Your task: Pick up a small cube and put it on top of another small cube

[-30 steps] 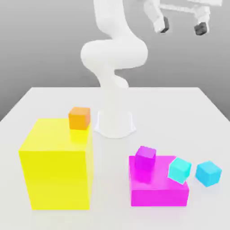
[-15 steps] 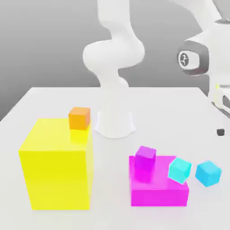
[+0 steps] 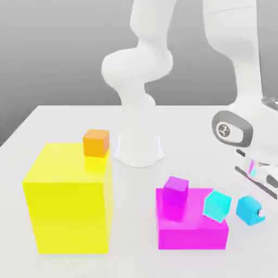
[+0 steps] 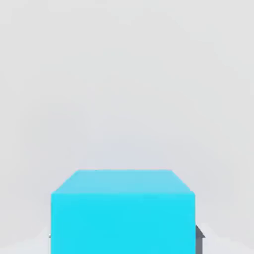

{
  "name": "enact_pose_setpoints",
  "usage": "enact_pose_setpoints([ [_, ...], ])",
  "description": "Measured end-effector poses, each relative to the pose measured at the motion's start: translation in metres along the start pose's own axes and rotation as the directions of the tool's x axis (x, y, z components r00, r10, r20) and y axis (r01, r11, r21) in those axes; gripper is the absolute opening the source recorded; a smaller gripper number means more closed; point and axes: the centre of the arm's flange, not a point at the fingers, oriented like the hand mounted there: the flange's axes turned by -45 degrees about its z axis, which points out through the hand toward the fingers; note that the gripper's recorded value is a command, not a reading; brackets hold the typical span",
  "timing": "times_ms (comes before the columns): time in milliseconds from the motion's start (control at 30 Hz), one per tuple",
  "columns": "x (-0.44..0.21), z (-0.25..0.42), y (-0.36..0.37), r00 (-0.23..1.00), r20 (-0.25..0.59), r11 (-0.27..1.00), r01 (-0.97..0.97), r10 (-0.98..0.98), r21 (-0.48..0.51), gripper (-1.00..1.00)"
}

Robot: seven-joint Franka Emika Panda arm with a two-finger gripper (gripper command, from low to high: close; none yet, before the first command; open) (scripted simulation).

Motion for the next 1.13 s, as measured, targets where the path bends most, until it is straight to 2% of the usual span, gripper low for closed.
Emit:
enact_pose_setpoints([
  [233, -0.005, -0.061, 0.0, 1.0, -0.002, 1.0, -0.016, 0.016, 0.001, -1.0],
  [533, -0.1, -0.132, -0.02, 0.939, -0.031, 0.939, -0.342, 0.343, 0.024, -1.0],
  [800, -0.18, -0.179, -0.067, 0.786, -0.01, 0.786, -0.618, 0.618, 0.01, -1.0],
  [1000, -0.193, -0.135, -0.076, 0.747, -0.002, 0.747, -0.664, 0.664, 0.002, -1.0],
  [1033, -0.193, -0.125, -0.077, 0.747, -0.001, 0.747, -0.665, 0.665, 0.002, 1.0],
  [1133, -0.193, -0.125, -0.077, 0.747, -0.001, 0.747, -0.665, 0.665, 0.002, 1.0],
])
